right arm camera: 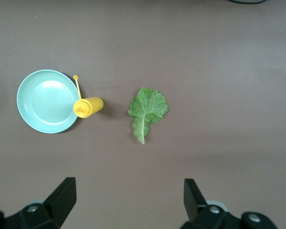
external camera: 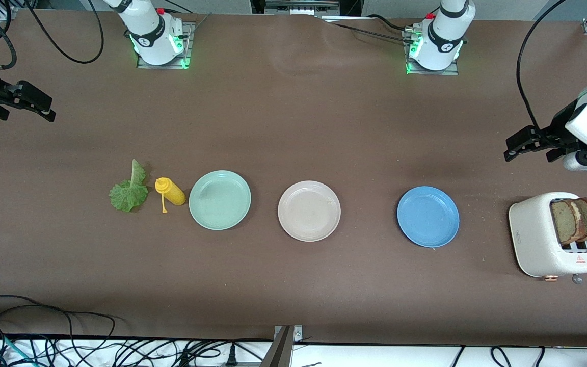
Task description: Make sandwich on beige plate with both arms
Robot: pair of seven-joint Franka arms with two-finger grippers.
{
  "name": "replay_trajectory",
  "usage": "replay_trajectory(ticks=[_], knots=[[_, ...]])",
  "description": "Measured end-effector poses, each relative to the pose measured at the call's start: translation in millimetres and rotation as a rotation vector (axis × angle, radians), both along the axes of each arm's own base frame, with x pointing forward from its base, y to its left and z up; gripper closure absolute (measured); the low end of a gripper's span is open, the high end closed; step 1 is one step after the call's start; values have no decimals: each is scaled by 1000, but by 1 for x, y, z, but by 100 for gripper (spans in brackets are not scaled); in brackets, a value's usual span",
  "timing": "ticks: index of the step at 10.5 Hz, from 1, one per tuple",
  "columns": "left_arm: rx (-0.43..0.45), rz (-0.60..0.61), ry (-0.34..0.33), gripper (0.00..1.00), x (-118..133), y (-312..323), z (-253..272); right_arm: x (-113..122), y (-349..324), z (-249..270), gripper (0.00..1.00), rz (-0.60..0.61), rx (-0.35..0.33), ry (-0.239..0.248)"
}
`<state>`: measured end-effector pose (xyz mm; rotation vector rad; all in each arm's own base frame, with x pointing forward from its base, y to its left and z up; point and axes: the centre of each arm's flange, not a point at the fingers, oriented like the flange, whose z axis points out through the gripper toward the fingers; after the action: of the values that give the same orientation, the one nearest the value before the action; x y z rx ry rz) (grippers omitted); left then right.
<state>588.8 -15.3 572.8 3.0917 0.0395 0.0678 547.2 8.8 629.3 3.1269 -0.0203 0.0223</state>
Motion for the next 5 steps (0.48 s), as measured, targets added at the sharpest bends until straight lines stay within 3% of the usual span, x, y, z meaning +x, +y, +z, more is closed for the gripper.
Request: replay_trajectory(ticks=[5], knots=[[0,0,0,0,0,0,0,-2,4,-1,0,15,-1,19]])
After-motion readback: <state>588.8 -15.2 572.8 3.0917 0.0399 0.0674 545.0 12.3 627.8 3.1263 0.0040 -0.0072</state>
